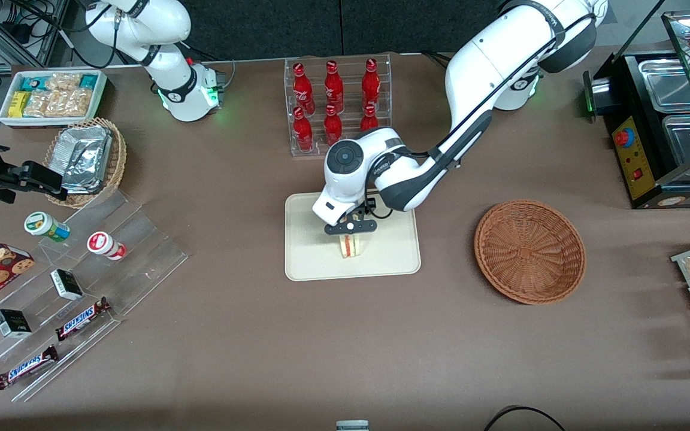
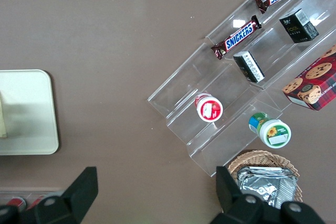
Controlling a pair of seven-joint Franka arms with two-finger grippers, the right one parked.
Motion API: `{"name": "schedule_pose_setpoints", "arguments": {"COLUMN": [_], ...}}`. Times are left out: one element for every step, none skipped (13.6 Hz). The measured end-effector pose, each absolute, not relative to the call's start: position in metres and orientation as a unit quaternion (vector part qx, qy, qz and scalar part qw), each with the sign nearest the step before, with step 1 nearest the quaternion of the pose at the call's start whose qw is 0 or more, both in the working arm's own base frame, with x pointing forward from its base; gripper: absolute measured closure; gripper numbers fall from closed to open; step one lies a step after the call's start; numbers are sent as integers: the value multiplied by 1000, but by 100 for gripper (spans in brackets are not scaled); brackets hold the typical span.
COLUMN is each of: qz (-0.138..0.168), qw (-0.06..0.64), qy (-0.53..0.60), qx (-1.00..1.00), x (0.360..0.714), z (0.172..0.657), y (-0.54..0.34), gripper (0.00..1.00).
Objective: Place sandwich from basket to tray
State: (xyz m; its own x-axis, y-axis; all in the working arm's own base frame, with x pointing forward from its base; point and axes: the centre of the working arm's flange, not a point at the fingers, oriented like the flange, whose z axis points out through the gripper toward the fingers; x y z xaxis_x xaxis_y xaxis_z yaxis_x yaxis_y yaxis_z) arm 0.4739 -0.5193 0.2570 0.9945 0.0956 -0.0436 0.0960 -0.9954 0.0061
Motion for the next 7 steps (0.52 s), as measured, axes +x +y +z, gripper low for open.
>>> {"name": "schedule_pose_setpoints", "arguments": {"qz": [-18,-13,-8,-6,-6,-6,-8], "qw": [-7,-18,-26,-30,-35,-41,-47], "qy": [51,56,66,78,92,107,120], "qx": [999,998,997,996,995,993,992], "x": [477,479,480,480,482,485,490], "z": [271,291,314,340,367,392,415], "y": [-516,-513,-508,-502,-491,-477,-460], "gripper": [17,6,0,0,0,0,0]}}
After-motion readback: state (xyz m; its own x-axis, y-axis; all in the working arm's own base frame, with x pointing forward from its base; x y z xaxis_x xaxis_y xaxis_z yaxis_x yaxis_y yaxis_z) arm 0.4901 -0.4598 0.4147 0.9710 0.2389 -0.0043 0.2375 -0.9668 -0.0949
